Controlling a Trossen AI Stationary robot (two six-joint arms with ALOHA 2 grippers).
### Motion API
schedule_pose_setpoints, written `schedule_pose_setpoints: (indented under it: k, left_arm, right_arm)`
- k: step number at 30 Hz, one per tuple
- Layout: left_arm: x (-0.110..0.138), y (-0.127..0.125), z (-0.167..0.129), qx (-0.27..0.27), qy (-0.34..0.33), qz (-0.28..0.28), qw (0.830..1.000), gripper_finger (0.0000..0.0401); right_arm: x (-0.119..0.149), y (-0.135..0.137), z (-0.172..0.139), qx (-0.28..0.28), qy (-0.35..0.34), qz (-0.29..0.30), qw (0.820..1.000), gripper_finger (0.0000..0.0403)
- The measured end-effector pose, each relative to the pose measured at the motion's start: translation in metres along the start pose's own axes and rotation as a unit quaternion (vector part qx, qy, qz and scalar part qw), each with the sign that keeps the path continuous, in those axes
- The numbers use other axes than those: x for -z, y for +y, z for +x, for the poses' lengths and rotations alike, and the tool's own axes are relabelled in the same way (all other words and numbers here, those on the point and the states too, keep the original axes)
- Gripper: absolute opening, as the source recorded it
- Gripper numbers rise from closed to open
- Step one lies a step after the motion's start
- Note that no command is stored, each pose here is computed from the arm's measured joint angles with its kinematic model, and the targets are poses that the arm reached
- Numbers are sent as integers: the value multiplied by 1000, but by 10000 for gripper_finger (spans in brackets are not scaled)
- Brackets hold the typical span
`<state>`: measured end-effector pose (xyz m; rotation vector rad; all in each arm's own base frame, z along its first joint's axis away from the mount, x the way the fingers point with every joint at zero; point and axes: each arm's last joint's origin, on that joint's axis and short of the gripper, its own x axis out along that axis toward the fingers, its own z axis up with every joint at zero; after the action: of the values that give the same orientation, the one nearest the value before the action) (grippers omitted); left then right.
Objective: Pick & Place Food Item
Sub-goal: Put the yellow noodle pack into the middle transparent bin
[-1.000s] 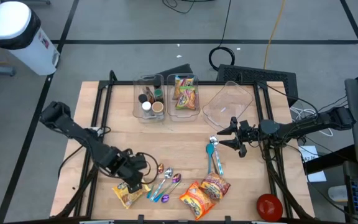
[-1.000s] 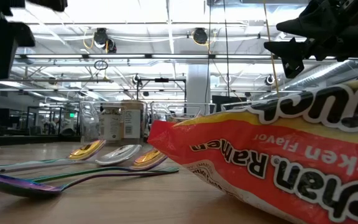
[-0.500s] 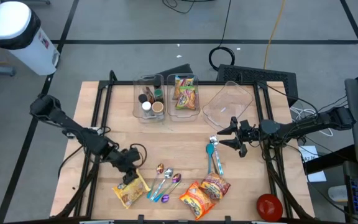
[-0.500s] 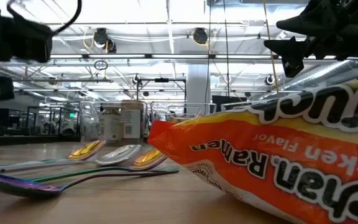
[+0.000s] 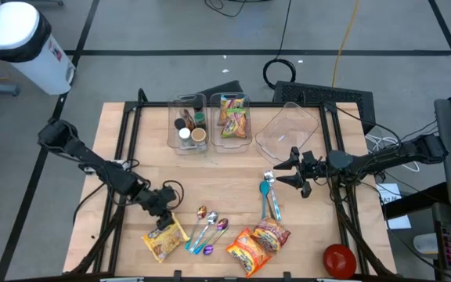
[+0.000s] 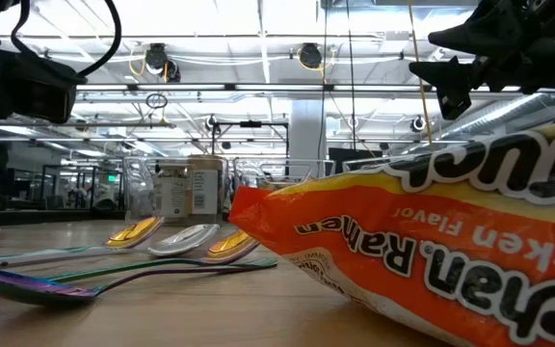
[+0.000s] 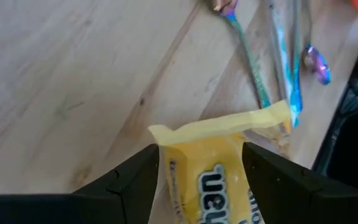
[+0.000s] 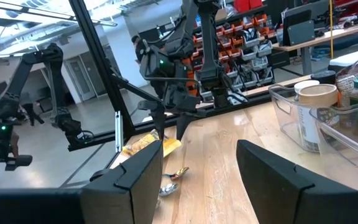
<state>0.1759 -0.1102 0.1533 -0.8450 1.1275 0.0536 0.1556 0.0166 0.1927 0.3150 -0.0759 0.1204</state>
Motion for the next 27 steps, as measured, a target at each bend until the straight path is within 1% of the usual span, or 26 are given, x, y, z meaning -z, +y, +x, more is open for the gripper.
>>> schedule_pose_setpoints:
  k: [3, 5, 13, 20, 21, 24, 27]
  left_arm:
    - [0, 0, 0, 0, -4, -4, 1000, 232]
    - [0, 0, 0, 0, -5, -4, 1000, 213]
    - [0, 1, 0, -6, -11, -10, 1000, 96]
    - [-1, 1, 0, -10, -20, 20, 1000, 14]
    - [-2, 1, 0, -10, -21, 23, 999, 8]
    - [-3, 0, -3, -5, -30, 24, 999, 7]
    - [-5, -4, -11, 8, -52, 42, 998, 4]
  right_arm:
    - [0, 0, 0, 0, 0, 1, 1000, 196]
    - [0, 0, 0, 0, 0, 1, 1000, 196]
    - [0, 0, 0, 0, 0, 1, 1000, 196]
    - [0, 0, 0, 0, 0, 1, 1000, 196]
    - [0, 0, 0, 0, 0, 1, 1000, 196]
    - [0, 0, 0, 0, 0, 1, 1000, 196]
    - [0, 0, 0, 0, 0, 1, 1000, 196]
